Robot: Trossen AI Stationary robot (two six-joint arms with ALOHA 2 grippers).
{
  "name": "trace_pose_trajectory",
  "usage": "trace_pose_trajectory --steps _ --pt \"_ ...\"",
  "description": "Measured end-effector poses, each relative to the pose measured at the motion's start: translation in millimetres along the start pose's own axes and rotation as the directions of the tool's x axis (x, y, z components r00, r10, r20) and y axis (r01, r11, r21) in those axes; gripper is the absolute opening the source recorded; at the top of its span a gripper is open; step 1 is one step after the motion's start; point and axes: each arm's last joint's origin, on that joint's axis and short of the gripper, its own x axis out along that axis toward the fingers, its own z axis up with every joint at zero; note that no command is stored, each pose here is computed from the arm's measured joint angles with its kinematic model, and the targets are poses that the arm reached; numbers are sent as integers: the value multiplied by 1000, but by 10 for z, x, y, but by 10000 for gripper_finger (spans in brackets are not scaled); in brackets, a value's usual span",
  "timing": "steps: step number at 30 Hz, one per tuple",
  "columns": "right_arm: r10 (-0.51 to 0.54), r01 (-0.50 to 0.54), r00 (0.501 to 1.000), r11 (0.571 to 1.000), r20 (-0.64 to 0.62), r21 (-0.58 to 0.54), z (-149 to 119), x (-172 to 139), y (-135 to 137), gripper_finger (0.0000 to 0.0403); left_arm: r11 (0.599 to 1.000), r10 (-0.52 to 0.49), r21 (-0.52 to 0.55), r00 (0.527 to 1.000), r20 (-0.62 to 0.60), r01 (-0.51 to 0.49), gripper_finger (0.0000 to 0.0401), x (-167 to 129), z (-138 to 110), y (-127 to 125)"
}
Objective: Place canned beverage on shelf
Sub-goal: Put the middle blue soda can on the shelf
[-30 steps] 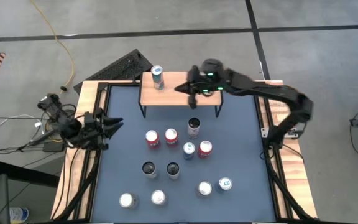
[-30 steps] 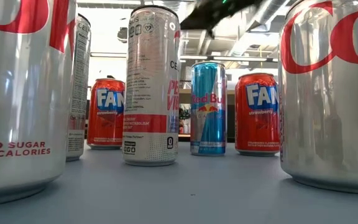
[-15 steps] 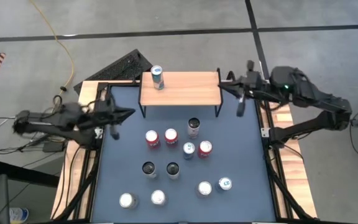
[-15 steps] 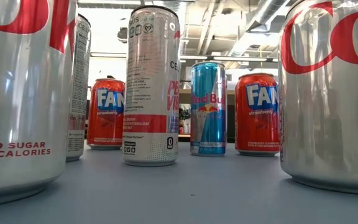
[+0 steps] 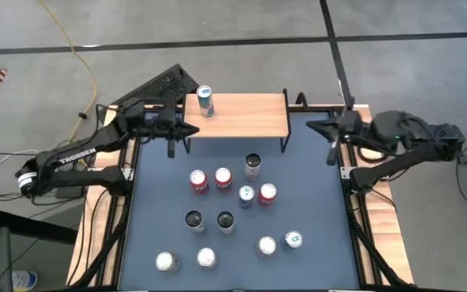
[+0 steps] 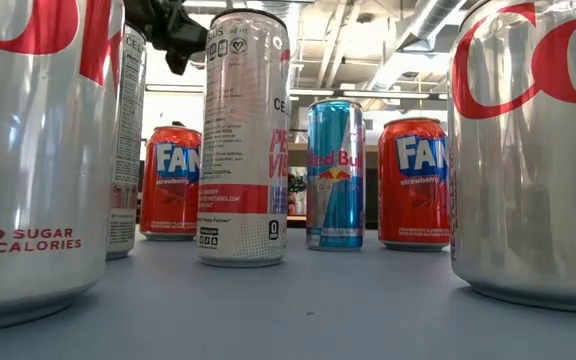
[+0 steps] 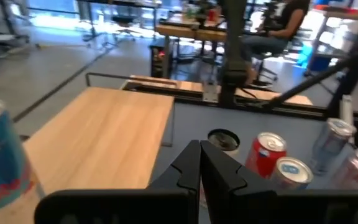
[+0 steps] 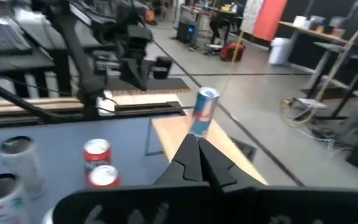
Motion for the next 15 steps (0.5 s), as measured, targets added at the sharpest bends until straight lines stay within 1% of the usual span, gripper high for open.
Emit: trace_pose_trajectory --steps 2,4,7,10,15 --pt "12 -12 1000 1000 4 19 -77 -66 -6 0 1000 -8 13 1000 -30 8 0 55 -53 38" --pt "12 -13 1000 999 13 38 -143 -103 -9 0 999 26 32 999 -46 -24 0 123 -101 103" --pt "-16 16 1000 999 -3 49 -244 -93 15 0 997 60 59 998 -11 -59 0 217 -121 223" --pt "-17 17 1000 999 -19 35 -316 -61 53 0 994 97 50 995 -19 -96 0 297 -195 356" --pt "2 -1 1000 1000 -30 27 -328 -18 115 0 990 140 39 989 -38 -139 0 389 -304 515"
